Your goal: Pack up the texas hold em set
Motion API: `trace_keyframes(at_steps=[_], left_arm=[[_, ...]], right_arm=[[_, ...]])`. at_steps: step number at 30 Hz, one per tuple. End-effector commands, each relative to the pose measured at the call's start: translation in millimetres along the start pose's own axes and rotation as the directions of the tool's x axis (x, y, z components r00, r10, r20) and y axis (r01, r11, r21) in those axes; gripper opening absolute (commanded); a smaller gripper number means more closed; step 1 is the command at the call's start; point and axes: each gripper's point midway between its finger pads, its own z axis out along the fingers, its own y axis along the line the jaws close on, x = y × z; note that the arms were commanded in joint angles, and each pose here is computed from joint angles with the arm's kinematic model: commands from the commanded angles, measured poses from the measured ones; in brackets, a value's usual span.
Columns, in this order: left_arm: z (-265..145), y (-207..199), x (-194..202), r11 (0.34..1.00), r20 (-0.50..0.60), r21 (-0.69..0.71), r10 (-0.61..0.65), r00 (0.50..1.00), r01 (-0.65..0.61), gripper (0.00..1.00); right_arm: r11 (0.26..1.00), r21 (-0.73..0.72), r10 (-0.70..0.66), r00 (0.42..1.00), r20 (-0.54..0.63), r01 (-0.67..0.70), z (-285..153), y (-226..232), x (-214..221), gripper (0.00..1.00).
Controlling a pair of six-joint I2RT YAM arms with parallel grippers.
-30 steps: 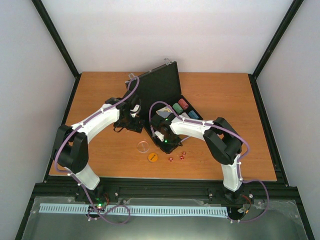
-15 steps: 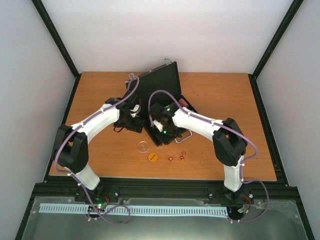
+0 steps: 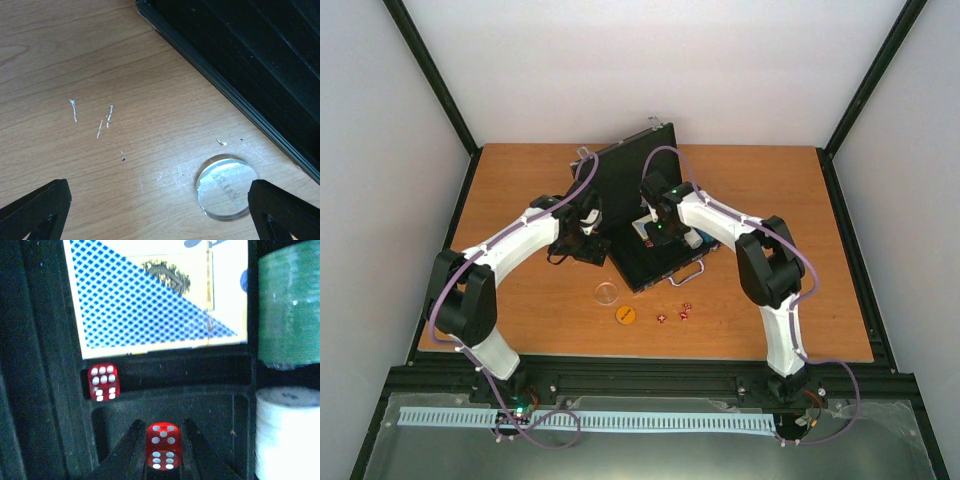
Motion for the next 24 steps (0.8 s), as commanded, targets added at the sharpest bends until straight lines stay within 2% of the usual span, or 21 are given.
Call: trace_keyframes(at_steps=[1,20,22,24], left_arm=[[-5.7,-1.0,-9.1,1.0,0.032,0.009,0.005,0.999,-0.005,1.0],[-0.4,-0.8,-7.5,1.0,0.018,0.006,0.005,1.0,-0.005,1.0],[-0.2,-1.1,-7.7,1.0,0.017,0.008,0.005,1.0,-0.005,1.0],[0.1,-1.1,-8.1,1.0,0.017,0.008,0.005,1.0,-0.005,1.0]], right_arm=[[0.999,0.003,0.039,0.995,0.092,-0.039,9.0,-4.4,-31.2,0.05],[0.996,-0.052,0.072,0.995,0.062,-0.069,39.0,2.9,-35.3,0.06],[0.996,-0.046,0.073,0.996,0.06,-0.07,38.9,2.0,-36.1,0.12],[0.997,-0.041,0.074,0.995,0.065,-0.071,37.7,1.1,-37.5,0.27]])
